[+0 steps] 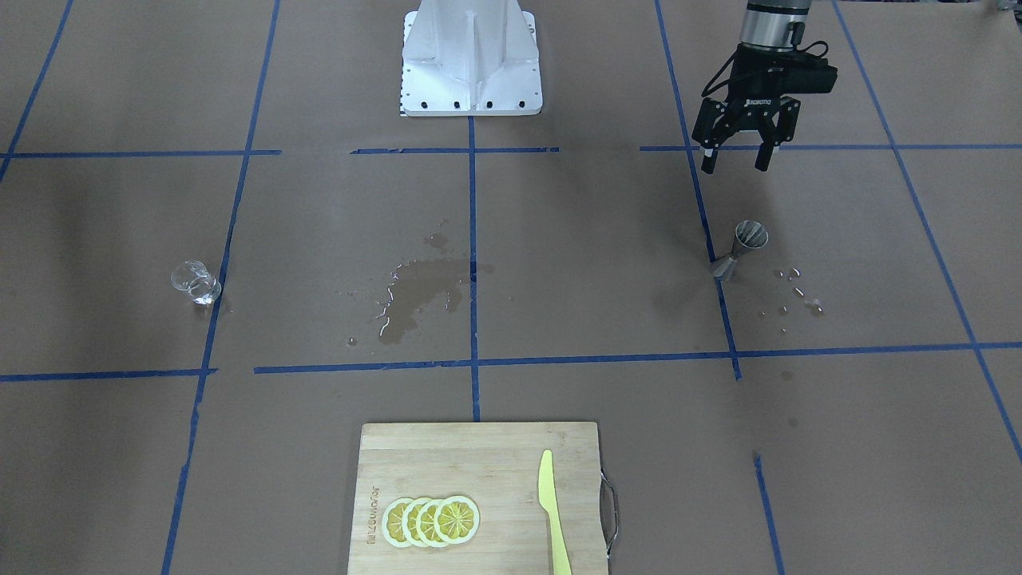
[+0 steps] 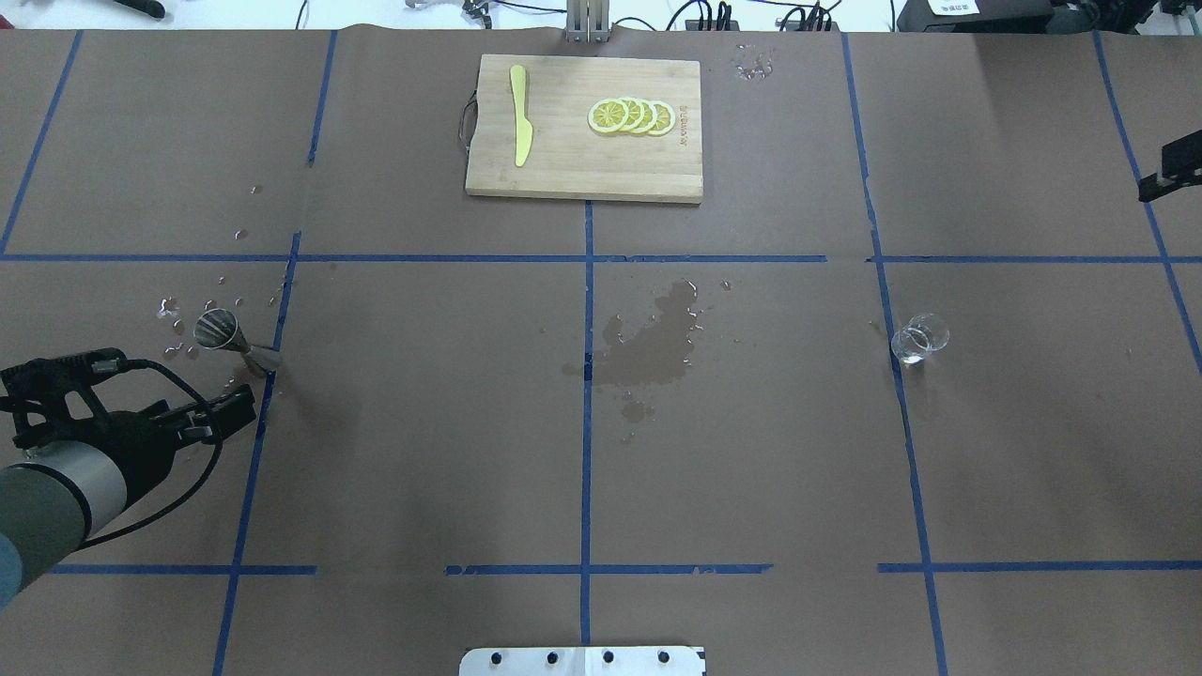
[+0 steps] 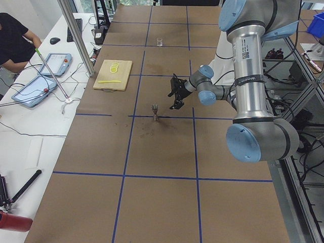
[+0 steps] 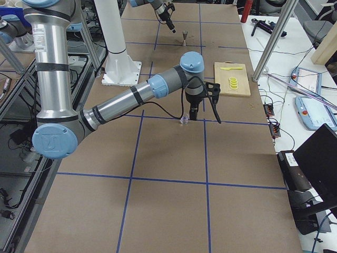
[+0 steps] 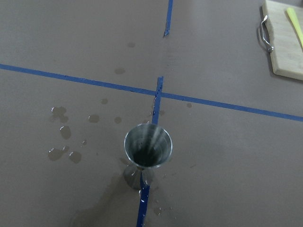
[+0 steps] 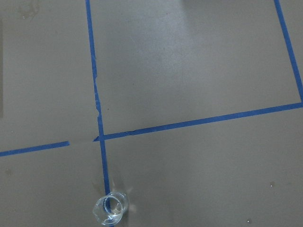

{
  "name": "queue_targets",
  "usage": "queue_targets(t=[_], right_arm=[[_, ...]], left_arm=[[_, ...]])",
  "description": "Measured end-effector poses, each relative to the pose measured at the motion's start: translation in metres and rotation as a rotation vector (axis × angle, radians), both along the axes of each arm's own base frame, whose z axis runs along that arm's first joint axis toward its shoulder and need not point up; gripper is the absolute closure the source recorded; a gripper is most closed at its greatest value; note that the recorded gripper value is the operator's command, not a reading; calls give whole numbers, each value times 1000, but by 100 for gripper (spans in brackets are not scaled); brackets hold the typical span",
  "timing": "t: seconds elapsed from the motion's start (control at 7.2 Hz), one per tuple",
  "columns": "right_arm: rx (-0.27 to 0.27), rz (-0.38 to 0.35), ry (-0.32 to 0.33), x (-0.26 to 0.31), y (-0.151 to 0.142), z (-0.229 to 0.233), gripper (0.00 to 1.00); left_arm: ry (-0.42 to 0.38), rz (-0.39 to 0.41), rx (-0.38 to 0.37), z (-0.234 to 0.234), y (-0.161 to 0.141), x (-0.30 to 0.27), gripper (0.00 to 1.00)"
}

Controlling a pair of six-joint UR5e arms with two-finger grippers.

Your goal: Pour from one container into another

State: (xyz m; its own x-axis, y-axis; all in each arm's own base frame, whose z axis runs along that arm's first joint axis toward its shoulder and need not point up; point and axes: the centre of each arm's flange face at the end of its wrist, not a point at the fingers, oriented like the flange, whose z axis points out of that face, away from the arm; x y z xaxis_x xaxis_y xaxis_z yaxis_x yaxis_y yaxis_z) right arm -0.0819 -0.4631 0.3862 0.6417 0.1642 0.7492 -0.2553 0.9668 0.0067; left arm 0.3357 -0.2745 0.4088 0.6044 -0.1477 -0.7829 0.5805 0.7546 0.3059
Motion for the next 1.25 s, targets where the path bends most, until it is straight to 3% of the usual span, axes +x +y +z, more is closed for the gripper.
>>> queue_targets(t=[0.14, 0.56, 0.83, 1.25], right_arm=[[15, 33, 35, -39, 24, -16, 0], [126, 125, 16, -115, 92, -13, 0], [172, 146, 27, -153, 116, -11, 0], [190, 152, 3, -164, 134, -5, 0]], left_arm=[[-23, -39, 27, 9, 0, 6, 0], [-83, -136, 99, 32, -12, 25, 0], [-115, -213, 162, 40, -25, 49, 2], [-168, -289, 228, 54, -39, 76, 6]])
